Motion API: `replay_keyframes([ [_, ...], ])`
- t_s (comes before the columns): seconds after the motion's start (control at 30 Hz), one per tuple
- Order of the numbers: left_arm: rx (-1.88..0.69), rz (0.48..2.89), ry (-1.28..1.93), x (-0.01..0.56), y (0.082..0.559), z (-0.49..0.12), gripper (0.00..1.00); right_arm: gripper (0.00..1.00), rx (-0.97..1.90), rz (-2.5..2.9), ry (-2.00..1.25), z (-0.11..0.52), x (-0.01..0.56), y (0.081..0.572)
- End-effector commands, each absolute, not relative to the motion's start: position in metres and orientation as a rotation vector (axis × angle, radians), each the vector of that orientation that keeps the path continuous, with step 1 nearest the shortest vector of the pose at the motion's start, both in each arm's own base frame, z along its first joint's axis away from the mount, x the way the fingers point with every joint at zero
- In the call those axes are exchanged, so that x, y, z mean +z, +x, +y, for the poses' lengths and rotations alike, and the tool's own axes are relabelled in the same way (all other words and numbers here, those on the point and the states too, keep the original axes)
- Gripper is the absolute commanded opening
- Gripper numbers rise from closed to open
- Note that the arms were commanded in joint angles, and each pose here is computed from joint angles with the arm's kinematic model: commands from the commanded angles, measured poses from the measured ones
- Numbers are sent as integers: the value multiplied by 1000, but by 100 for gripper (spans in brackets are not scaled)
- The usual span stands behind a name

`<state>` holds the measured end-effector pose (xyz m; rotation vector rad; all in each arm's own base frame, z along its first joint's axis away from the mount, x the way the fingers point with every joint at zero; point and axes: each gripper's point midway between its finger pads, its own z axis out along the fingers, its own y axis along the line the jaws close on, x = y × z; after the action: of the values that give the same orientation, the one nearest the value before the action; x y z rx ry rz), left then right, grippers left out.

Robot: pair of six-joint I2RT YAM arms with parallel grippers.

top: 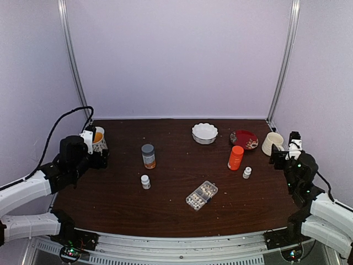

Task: Sort the pills into containers
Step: Reset both arms

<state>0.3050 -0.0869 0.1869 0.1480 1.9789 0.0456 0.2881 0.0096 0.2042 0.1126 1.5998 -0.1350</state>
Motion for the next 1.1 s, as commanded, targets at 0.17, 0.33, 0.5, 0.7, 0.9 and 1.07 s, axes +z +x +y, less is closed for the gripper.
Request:
replay_keyframes([
  [0.17,175,1679,44,224,317,-43,97,91,-153,1496,113,0,211,313],
  [0.33,250,1684,46,217,325,-24,97,91,-162,1498,137,-5,201,329],
  [0.5,281,1695,19,212,338,-3,97,92,-178,1470,123,-6,203,340],
  [0.7,240,1663,8,199,355,9,98,96,-191,1475,175,-14,186,350],
  [0.9,237,1676,30,181,374,18,98,100,-211,1530,293,-34,180,358],
  [1.07,229,1644,126,181,383,10,97,100,-214,1529,281,-33,180,360],
])
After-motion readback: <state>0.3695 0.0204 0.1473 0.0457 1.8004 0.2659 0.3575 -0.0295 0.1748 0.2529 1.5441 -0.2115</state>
